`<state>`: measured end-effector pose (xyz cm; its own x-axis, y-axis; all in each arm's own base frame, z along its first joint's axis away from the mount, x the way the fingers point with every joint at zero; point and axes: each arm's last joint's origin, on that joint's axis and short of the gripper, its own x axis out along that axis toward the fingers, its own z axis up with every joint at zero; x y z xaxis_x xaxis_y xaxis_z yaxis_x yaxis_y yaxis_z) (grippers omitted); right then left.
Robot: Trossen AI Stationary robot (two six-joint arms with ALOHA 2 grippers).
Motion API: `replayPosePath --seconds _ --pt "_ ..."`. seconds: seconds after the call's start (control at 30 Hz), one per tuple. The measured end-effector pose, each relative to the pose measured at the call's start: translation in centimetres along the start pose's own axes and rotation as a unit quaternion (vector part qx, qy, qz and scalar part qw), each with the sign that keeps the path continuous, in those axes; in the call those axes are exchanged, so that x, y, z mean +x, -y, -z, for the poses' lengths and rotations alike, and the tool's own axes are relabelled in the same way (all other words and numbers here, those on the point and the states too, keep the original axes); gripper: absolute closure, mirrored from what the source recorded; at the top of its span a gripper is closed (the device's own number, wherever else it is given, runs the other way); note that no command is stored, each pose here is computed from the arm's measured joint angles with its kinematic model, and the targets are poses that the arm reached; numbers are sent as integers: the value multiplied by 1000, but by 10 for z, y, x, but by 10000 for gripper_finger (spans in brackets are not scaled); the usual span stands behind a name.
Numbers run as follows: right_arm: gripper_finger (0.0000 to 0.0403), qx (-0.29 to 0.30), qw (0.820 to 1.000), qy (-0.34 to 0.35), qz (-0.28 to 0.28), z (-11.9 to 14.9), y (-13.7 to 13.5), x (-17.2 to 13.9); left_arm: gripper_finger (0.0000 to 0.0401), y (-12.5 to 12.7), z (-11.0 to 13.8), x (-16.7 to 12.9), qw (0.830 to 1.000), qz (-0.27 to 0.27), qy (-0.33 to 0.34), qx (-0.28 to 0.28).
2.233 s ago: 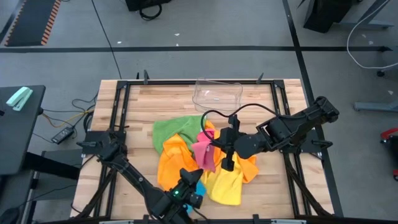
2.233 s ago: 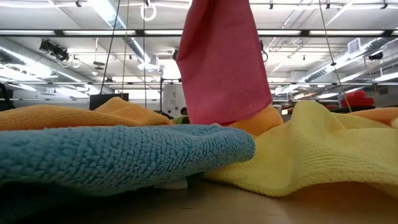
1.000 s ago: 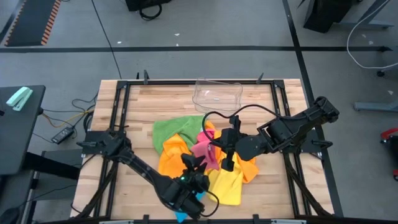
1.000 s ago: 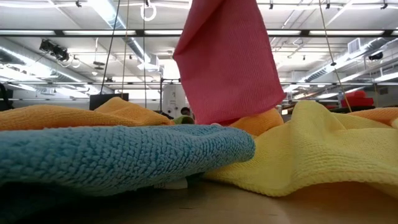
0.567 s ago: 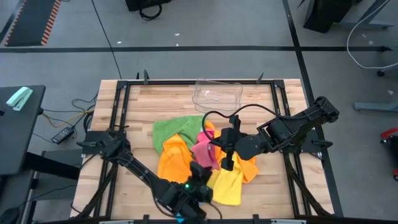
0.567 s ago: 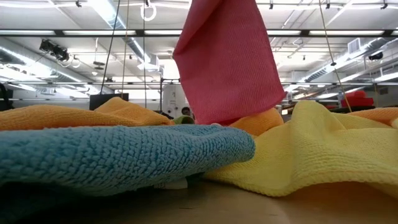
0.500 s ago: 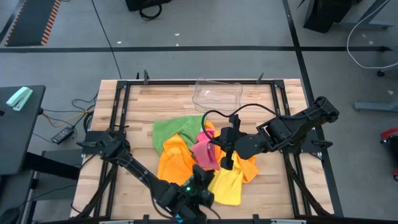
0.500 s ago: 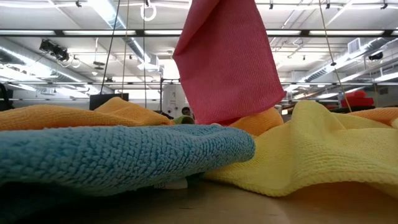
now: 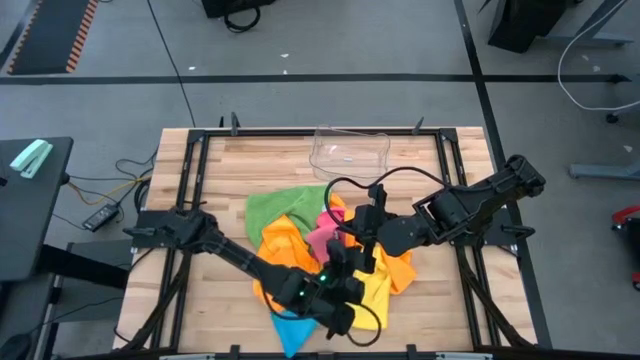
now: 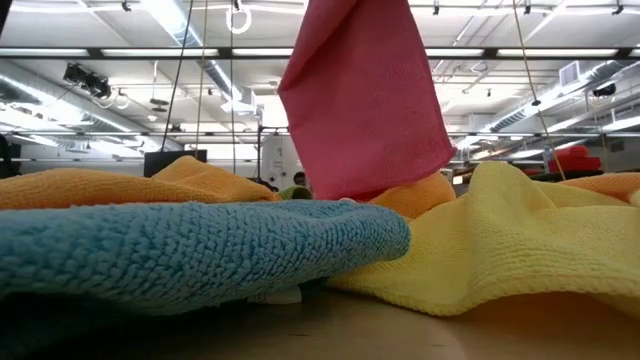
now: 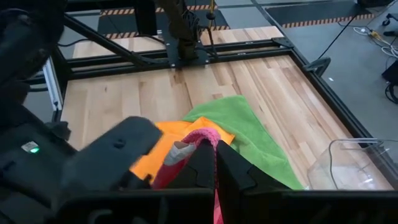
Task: Fold microfiber towels
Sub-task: Fold the pink microfiber cloth
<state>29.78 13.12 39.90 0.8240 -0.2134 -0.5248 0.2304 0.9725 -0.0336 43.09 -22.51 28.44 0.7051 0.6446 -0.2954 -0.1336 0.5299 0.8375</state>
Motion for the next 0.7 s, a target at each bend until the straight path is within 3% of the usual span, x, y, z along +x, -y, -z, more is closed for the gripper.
replayPosePath --seconds 0.43,0.7 --pt "399 -1 1000 0 -1 0 -1 0 298 17 18 -42 999 -30 -20 8" --pt "399 -1 1000 0 -1 0 -1 -1 321 15 34 -47 998 -34 -48 7"
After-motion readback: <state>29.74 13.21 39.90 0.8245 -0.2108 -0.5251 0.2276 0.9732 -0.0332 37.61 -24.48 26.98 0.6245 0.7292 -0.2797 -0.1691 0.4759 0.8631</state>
